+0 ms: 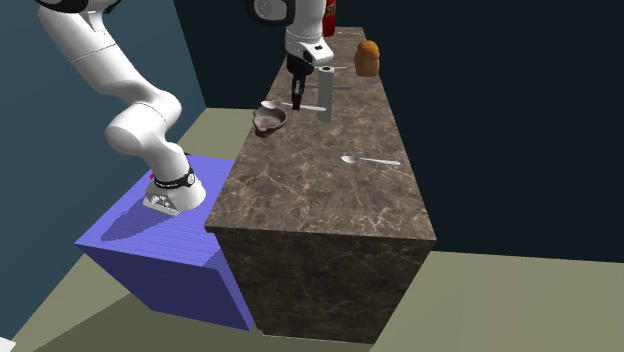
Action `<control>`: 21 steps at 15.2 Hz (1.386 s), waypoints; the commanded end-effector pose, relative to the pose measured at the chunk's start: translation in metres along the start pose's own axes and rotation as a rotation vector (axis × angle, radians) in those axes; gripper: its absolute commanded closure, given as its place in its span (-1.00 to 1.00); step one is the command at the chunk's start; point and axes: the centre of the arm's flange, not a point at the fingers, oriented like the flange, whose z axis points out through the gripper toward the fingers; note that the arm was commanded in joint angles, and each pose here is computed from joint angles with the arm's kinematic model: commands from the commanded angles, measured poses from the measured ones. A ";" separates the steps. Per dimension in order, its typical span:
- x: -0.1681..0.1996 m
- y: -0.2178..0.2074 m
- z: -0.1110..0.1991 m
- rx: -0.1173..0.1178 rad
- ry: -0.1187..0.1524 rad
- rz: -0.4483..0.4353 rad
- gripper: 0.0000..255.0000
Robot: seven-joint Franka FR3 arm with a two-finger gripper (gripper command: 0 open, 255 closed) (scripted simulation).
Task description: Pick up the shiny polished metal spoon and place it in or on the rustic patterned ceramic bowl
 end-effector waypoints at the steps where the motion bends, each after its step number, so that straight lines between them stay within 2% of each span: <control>1: -0.021 -0.018 0.004 0.000 0.000 0.001 1.00; 13: -0.128 -0.127 0.029 0.000 0.000 0.001 1.00; 21: -0.122 -0.121 0.071 0.000 0.000 0.001 1.00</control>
